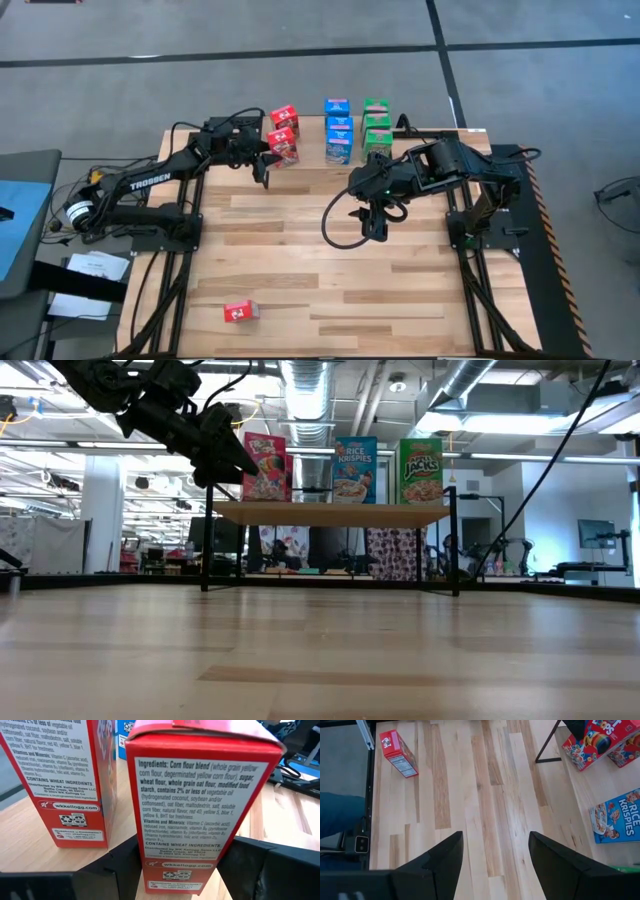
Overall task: Stack cereal on shelf
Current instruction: Put the right red cereal box on the shelf
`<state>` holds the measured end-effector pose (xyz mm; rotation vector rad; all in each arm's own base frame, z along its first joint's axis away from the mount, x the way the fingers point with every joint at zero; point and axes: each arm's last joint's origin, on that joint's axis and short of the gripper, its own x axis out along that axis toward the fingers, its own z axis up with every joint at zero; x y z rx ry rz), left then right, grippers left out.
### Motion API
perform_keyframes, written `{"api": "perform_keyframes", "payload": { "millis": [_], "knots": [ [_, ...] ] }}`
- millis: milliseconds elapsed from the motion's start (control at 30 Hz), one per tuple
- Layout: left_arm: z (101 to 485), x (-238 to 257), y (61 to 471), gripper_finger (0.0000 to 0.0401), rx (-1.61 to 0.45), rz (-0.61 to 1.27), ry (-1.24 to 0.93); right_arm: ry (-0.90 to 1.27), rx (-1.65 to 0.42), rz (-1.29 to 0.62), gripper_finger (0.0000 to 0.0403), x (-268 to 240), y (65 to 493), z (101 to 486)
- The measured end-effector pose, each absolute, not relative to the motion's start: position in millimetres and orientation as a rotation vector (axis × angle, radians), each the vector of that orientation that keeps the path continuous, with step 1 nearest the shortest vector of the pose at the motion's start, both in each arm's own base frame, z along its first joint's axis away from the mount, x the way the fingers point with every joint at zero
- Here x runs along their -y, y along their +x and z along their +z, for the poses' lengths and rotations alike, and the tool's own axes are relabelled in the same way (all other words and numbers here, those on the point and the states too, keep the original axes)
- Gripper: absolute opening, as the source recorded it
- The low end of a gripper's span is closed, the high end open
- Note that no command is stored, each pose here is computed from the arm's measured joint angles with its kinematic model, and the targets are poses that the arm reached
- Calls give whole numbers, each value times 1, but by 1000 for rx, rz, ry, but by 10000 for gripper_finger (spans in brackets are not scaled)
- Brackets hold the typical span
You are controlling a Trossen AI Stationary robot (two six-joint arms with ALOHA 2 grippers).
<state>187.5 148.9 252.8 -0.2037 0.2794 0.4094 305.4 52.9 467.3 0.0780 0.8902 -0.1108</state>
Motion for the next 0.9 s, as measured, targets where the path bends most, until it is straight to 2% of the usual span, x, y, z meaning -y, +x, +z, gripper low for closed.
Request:
{"api": "perform_keyframes", "payload": {
  "millis": [267, 900],
  "knots": [
    [253, -149, 187, 208, -280, 409, -197, 77, -890, -110, 250, -53, 305, 467],
    [258, -149, 189, 209, -276, 374, 67, 77, -890, -110, 250, -53, 306, 467]
  ]
}}
